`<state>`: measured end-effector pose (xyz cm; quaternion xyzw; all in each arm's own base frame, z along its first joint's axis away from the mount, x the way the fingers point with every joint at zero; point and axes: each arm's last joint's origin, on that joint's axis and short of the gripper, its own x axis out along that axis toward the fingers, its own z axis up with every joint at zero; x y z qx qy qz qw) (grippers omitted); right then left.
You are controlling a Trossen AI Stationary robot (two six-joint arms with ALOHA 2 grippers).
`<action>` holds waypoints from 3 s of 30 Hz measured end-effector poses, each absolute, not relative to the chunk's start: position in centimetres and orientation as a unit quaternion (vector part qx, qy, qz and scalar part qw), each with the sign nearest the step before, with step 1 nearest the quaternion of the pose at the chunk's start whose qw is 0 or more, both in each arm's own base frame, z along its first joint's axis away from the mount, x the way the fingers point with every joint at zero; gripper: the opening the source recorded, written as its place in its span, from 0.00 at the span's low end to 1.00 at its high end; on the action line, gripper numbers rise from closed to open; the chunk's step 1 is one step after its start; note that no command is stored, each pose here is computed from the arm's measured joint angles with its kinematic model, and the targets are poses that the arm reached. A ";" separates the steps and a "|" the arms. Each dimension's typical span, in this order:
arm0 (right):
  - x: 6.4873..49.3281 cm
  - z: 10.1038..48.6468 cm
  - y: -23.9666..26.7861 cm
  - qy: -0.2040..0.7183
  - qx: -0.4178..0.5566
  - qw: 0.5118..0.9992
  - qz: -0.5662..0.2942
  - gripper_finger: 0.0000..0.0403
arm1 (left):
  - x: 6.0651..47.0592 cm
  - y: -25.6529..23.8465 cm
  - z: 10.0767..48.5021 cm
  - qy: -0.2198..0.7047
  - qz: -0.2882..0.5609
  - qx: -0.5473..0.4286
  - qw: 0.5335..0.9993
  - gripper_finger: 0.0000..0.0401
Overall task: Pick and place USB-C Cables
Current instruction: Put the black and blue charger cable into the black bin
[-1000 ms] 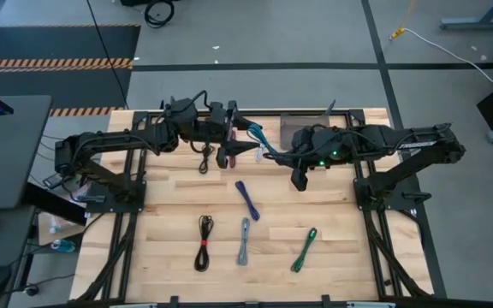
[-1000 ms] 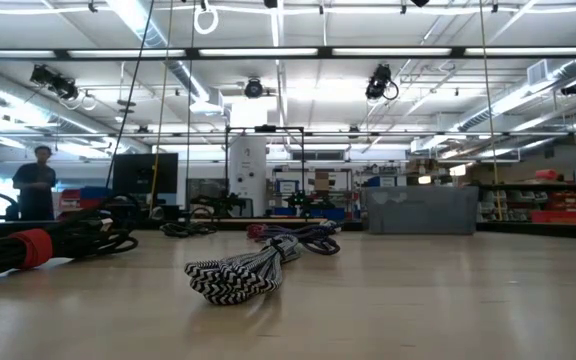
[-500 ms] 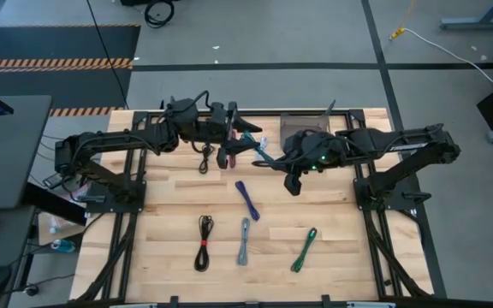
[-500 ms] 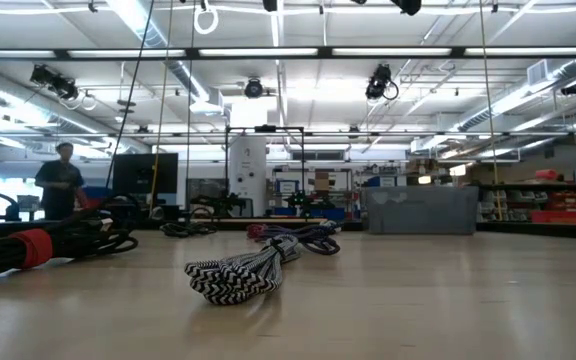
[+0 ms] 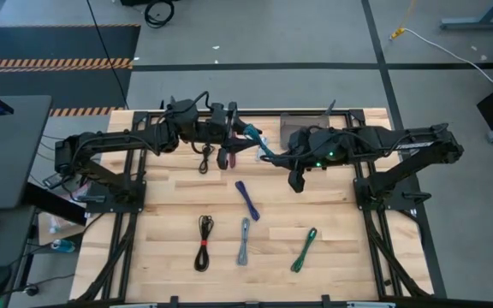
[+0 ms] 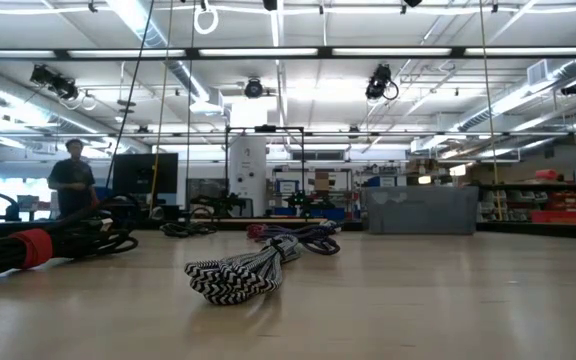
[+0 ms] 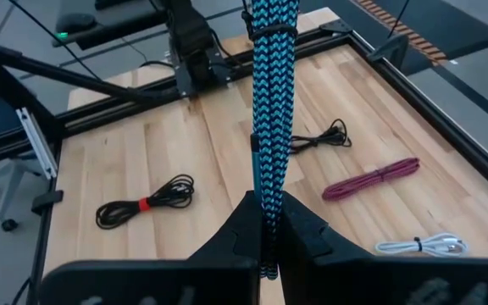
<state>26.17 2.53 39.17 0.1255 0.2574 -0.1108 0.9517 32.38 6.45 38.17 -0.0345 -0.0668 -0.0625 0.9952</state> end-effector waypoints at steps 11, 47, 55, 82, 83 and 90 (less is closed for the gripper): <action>26.2 39.2 2.5 0.257 0.126 0.952 -0.111 0.04 | 32.4 6.4 38.3 -0.073 -0.063 -0.035 0.995 0.09; 22.9 43.4 2.7 0.139 0.140 0.980 -0.005 0.38 | 33.2 8.7 36.5 -0.039 0.027 -0.050 0.998 0.09; 22.6 43.3 2.0 0.142 0.122 0.981 -0.051 0.38 | 32.8 9.7 36.2 -0.018 0.035 -0.059 0.997 0.09; 21.0 45.4 1.7 0.064 0.106 0.992 -0.024 0.38 | 47.8 17.1 33.6 -0.004 0.000 -0.081 0.997 0.09; 21.0 45.5 1.7 0.064 0.105 0.992 -0.024 0.38 | 48.1 17.4 33.8 -0.008 -0.004 -0.083 0.997 0.09; 21.1 45.7 1.9 0.051 0.093 0.994 -0.015 0.38 | 49.3 19.7 31.5 0.000 0.005 -0.140 0.990 0.09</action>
